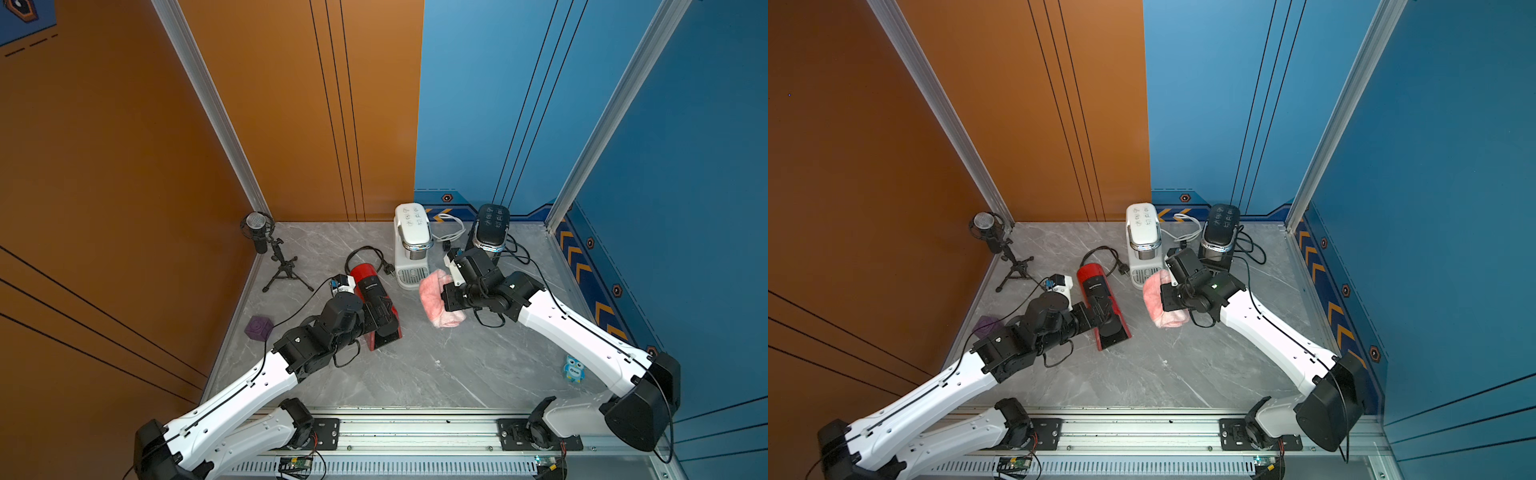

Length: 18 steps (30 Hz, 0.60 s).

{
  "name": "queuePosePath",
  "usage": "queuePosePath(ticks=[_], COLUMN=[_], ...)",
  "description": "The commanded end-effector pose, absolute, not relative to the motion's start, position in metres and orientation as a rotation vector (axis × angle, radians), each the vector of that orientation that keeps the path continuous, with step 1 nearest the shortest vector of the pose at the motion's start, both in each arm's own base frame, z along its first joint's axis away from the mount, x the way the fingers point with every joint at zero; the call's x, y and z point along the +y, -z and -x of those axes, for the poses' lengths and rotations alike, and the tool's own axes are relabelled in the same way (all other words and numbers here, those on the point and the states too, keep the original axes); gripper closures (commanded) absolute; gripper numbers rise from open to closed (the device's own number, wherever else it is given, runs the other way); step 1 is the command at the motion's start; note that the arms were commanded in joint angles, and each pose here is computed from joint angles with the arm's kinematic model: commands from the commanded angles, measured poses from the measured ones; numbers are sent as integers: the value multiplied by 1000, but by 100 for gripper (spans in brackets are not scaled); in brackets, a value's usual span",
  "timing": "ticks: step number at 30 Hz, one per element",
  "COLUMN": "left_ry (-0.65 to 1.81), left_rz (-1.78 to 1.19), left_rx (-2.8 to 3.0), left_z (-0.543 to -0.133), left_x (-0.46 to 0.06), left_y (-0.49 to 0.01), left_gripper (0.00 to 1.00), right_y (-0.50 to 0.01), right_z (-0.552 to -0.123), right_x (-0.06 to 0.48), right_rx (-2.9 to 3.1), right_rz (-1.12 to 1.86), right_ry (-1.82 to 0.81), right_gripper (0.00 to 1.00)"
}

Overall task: Wipe the surface of a coffee machine
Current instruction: Adjust the cleaning item.

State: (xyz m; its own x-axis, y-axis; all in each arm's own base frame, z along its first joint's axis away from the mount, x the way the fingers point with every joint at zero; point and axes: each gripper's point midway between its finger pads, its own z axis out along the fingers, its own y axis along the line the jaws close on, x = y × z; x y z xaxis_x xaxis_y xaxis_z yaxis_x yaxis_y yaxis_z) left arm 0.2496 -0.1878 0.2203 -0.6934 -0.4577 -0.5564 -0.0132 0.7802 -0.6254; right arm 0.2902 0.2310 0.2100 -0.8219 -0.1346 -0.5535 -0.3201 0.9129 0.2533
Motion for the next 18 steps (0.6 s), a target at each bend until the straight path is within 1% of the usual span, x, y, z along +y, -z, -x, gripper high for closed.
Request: queuePosePath(ticks=[1, 3, 5, 7, 9, 13, 16, 18], left_ry=[703, 692, 764, 864, 938, 1025, 1136, 1153], left_rz=[257, 215, 159, 69, 4, -95, -129, -122], left_rx=[2234, 2199, 2159, 2147, 2155, 2121, 2077, 2069], left_z=[-241, -237, -235, -234, -235, -239, -238, -239], left_x=[-170, -160, -163, -178, -195, -217, -231, -233], left_y=[-243, -265, -290, -314, -328, -360, -382, -388], left_gripper=[2, 1, 1, 1, 1, 1, 2, 1], right_y=[-246, -266, -290, -318, -338, -370, -372, -371], right_z=[-284, -277, -272, -273, -276, -280, -283, -285], right_x=[230, 236, 245, 259, 278, 319, 335, 341], right_rx=[2460, 2416, 2376, 2307, 2256, 2149, 2132, 2132], right_rz=[358, 399, 423, 412, 424, 450, 453, 451], right_ry=[-514, -600, -757, -943, -1094, -1374, -1415, -1413], right_gripper=[100, 100, 100, 100, 100, 100, 100, 100])
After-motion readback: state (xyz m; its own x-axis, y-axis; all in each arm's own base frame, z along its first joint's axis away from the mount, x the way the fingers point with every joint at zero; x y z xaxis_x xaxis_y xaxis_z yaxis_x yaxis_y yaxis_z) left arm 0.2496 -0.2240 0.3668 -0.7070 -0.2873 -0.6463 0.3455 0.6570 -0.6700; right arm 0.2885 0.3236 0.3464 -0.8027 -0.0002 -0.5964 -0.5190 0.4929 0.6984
